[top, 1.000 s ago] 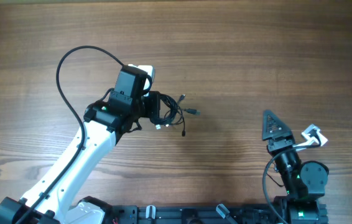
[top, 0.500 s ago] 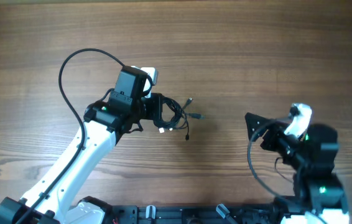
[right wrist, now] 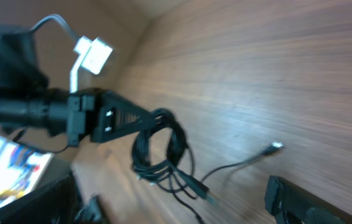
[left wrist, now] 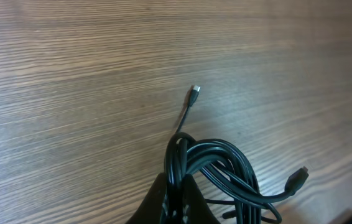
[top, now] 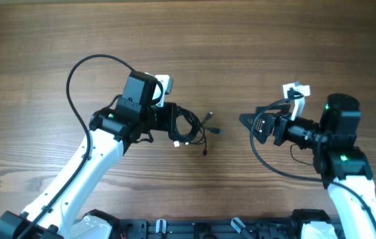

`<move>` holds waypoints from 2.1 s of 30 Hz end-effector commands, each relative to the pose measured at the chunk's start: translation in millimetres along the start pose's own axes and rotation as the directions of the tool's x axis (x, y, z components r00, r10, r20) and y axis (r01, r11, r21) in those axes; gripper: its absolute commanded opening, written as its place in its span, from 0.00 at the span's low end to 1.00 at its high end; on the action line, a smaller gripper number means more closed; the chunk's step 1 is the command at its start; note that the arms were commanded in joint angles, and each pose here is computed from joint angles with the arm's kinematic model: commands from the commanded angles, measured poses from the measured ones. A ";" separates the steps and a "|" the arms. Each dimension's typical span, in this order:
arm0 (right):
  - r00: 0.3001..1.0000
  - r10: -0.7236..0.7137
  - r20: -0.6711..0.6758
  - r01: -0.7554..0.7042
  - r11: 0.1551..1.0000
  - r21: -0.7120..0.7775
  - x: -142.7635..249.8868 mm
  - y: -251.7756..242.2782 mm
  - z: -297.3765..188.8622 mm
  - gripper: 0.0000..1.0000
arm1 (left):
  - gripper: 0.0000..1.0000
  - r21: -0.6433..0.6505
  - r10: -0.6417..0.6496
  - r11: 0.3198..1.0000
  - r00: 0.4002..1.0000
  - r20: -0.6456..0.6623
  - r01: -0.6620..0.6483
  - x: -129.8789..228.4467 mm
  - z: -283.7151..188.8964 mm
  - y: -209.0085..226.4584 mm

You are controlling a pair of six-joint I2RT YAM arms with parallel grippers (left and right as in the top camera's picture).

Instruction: Untangle cables

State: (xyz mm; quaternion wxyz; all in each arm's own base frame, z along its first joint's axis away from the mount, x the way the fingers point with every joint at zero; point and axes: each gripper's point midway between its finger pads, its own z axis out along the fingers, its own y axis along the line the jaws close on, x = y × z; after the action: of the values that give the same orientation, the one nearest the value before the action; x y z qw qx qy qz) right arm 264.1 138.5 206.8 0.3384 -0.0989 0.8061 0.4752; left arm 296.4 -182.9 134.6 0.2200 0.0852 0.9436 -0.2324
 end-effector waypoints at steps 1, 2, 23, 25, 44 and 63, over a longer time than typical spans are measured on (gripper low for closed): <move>0.996 -0.050 -0.072 0.038 0.987 -0.157 6.3 20.8 15.5 0.97 | 0.04 0.111 0.112 0.987 0.993 0.036 -0.116 -7.5 -14.0 -24.0; 0.994 -0.058 -0.091 0.042 0.984 -0.174 9.6 22.2 22.5 0.93 | 0.04 0.110 0.126 0.985 0.991 0.038 -0.130 -7.5 -14.0 -23.8; 0.979 0.026 -0.204 -0.058 0.987 -0.151 37.9 12.9 119.1 0.52 | 0.04 0.238 0.286 0.919 0.947 0.149 -0.315 -20.6 -26.6 -54.9; 0.981 0.030 -0.193 -0.059 0.988 -0.145 35.8 13.4 120.8 0.32 | 0.04 0.238 0.284 0.919 0.947 0.149 -0.313 -20.8 -26.6 -54.9; 0.983 0.108 -0.148 -0.096 0.992 0.088 37.2 -29.1 122.8 0.04 | 0.21 0.388 -0.769 0.632 0.603 0.211 0.671 -104.8 -46.6 -21.8; 0.873 0.480 0.090 -0.488 0.864 0.127 -2.0 -38.6 124.6 0.04 | 0.73 0.075 -0.691 0.720 0.723 -0.007 0.690 -4.9 -9.2 -35.7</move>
State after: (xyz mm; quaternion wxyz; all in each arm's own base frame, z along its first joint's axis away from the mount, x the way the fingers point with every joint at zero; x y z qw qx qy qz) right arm 340.5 219.8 140.1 0.2614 0.1043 0.8354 0.4721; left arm 291.1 -193.8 151.5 0.1218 -0.2845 0.8964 -0.3172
